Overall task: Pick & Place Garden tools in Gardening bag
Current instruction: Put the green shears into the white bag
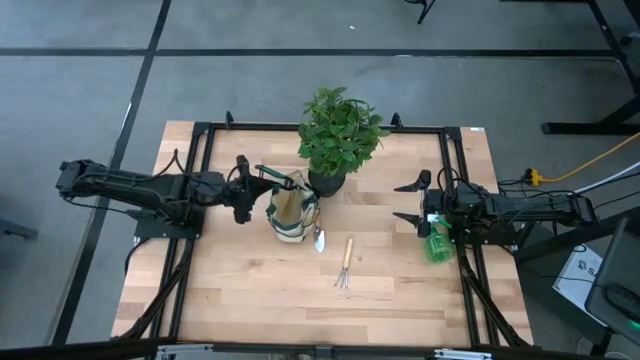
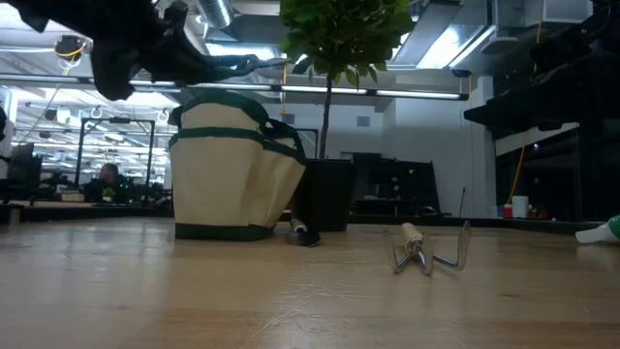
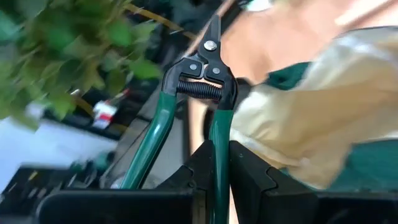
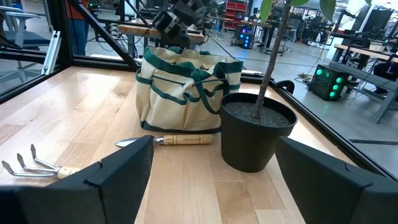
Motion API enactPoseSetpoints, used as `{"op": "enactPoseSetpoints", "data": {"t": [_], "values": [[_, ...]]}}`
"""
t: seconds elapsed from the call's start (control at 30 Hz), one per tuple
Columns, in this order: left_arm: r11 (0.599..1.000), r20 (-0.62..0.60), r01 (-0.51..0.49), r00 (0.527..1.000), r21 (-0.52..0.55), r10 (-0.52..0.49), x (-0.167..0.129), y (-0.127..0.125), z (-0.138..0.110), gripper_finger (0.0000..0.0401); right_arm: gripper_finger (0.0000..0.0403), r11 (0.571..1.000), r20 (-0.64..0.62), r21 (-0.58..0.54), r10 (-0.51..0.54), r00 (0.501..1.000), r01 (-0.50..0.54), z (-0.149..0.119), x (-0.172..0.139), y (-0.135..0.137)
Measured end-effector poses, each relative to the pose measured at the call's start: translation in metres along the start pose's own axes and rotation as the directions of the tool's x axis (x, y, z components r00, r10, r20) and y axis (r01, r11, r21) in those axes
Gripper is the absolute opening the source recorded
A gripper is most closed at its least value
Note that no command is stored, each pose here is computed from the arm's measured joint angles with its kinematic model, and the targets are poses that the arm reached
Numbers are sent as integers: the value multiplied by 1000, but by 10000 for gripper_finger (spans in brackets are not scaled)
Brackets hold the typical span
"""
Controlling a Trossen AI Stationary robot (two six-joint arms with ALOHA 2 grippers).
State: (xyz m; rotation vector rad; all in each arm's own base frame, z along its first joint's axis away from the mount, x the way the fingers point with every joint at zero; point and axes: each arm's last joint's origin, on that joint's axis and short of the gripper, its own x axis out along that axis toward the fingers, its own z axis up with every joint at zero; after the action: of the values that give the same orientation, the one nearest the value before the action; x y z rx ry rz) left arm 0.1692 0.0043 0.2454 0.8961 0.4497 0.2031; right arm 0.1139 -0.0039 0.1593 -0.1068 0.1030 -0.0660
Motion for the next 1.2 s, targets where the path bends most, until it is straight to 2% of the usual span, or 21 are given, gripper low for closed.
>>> {"op": "enactPoseSetpoints", "data": {"t": [0.13,0.27,0.33,0.43,0.5,0.53,0.57,0.67,0.73,0.87,1.03,1.2], "values": [[989,97,147,984,22,-149,-10,15,5,32,341,1000,0,0,0,1000,0,0,0,0],[974,228,227,947,19,-225,-22,34,6,30,341,1000,0,0,0,1000,0,0,0,0],[959,305,282,913,10,-271,-23,37,4,29,341,1000,0,0,0,1000,0,0,0,0],[914,392,406,839,14,-378,-19,34,-1,28,341,1000,0,0,0,1000,0,0,0,0],[888,410,458,802,42,-434,-13,29,-5,28,341,1000,0,0,0,1000,0,0,0,0],[882,397,469,800,55,-450,-10,28,-7,28,341,1000,0,0,0,1000,0,0,0,0],[885,378,461,810,64,-449,-6,28,-9,28,341,1000,0,0,0,1000,0,0,0,0],[920,257,383,883,86,-392,1,30,-16,28,341,1000,0,0,0,1000,0,0,0,0],[930,203,353,907,103,-368,4,32,-20,28,341,1000,0,0,0,1000,0,0,0,0],[935,169,334,921,123,-351,4,35,-26,28,341,1000,0,0,0,1000,0,0,0,0],[921,98,368,920,126,-380,3,38,-37,27,341,1000,0,0,0,1000,0,0,0,0],[924,91,356,924,141,-370,-2,53,-33,27,341,1000,0,0,0,1000,0,0,0,0]]}}
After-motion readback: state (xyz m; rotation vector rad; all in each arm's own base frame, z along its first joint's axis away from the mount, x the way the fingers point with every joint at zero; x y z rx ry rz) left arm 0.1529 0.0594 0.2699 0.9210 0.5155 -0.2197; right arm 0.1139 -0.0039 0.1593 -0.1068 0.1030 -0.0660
